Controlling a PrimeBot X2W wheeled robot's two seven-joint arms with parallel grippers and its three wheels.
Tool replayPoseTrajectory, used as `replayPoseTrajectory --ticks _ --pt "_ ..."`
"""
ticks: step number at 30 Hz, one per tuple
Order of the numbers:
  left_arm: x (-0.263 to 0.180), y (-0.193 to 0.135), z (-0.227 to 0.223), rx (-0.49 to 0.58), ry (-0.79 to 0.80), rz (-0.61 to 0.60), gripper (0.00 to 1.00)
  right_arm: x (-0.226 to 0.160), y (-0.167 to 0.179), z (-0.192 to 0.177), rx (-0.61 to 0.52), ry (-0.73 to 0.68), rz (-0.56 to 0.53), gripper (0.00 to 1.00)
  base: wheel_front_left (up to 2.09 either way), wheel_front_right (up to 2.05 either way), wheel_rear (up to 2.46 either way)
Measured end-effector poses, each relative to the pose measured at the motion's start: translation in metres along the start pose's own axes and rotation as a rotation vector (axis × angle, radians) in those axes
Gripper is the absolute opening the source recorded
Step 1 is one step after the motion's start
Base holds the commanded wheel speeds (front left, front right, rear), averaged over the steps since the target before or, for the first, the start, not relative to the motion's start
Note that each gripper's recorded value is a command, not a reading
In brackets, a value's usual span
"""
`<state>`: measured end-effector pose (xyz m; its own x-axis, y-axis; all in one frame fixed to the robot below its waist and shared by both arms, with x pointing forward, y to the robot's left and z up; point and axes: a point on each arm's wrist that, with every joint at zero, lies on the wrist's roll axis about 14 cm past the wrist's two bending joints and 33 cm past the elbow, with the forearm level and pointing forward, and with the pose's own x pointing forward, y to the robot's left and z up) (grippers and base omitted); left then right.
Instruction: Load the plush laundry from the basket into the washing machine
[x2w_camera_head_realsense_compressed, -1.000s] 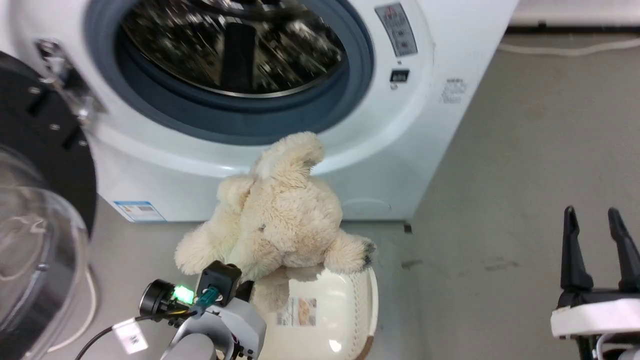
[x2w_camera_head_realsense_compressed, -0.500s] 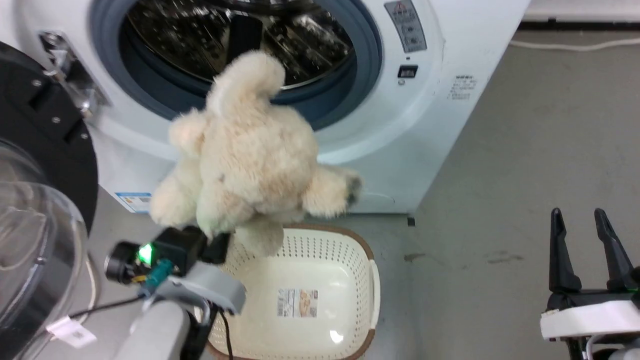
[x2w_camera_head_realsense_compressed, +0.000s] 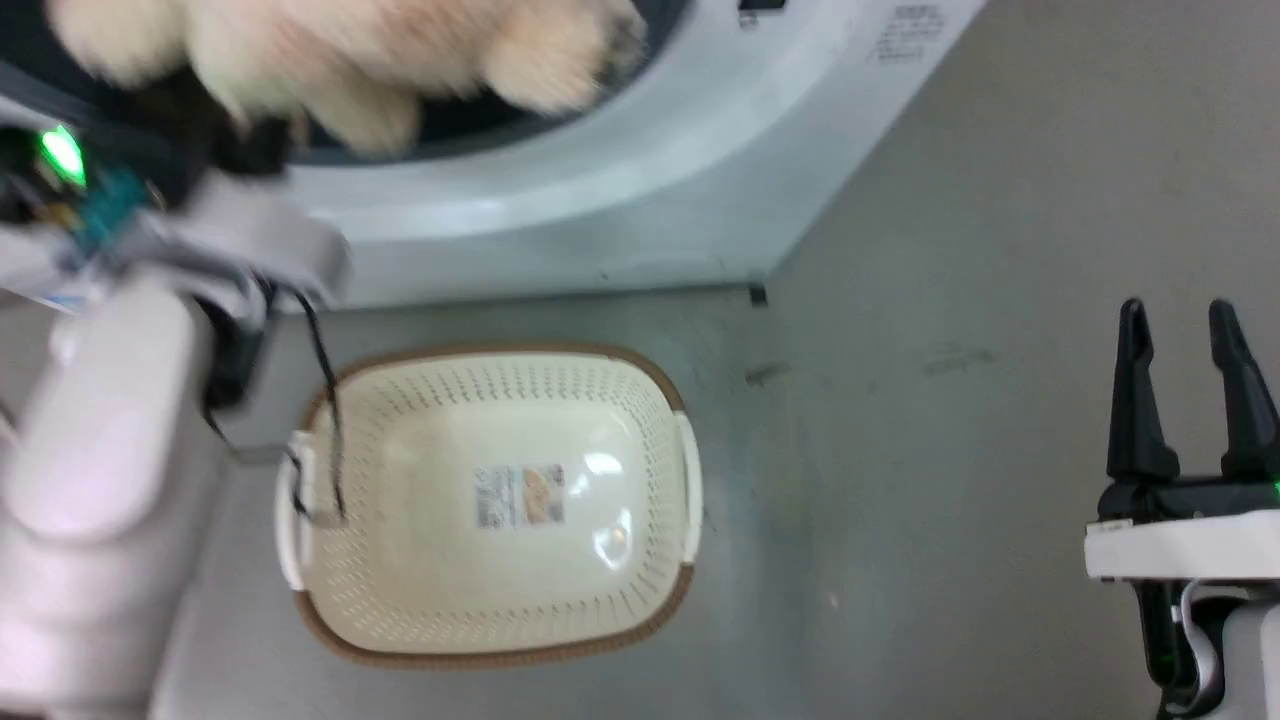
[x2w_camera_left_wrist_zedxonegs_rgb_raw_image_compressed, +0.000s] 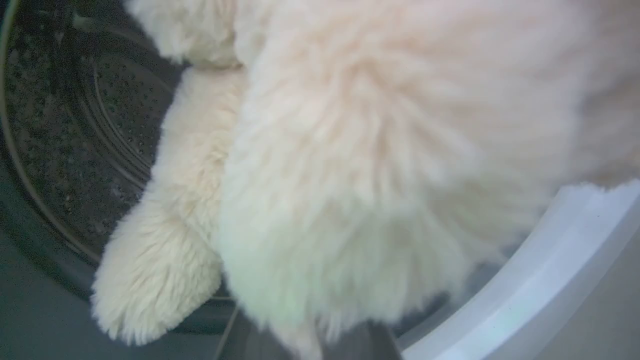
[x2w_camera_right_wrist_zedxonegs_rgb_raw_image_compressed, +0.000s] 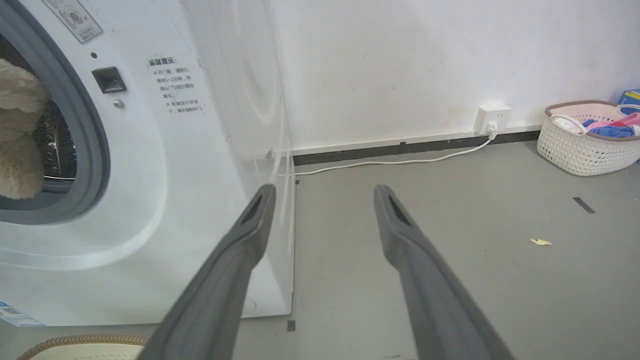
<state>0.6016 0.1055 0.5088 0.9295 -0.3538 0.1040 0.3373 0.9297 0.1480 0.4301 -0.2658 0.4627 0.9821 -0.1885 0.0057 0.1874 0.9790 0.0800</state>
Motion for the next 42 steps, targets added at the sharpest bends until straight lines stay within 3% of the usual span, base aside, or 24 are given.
replayPoseTrajectory --ticks 7,17,29,30,31,42 --pt "0.067 0.018 -0.044 0.037 0.095 -0.022 0.00 0.008 -0.011 -0.038 -0.009 0.090 -0.032 1.00 0.00 0.00 0.00" --pt "0.129 0.042 -0.100 0.122 0.239 -0.013 0.00 0.009 -0.027 -0.068 -0.026 0.164 -0.077 1.00 0.00 0.00 0.00" --pt "0.130 0.041 -0.161 0.146 0.447 -0.042 0.00 0.005 -0.028 -0.087 -0.019 0.217 -0.083 1.00 0.00 0.00 0.00" --pt "0.130 0.041 -0.161 0.143 0.443 -0.043 0.42 0.005 -0.028 -0.087 -0.019 0.218 -0.084 1.00 0.00 0.00 0.00" --pt "0.129 0.040 -0.161 0.140 0.441 -0.045 1.00 0.006 -0.028 -0.087 -0.018 0.217 -0.084 1.00 0.00 0.00 0.00" --pt "0.110 0.033 -0.119 0.073 0.328 -0.039 1.00 0.012 -0.025 -0.052 -0.038 0.122 -0.066 1.00 0.00 0.00 0.00"
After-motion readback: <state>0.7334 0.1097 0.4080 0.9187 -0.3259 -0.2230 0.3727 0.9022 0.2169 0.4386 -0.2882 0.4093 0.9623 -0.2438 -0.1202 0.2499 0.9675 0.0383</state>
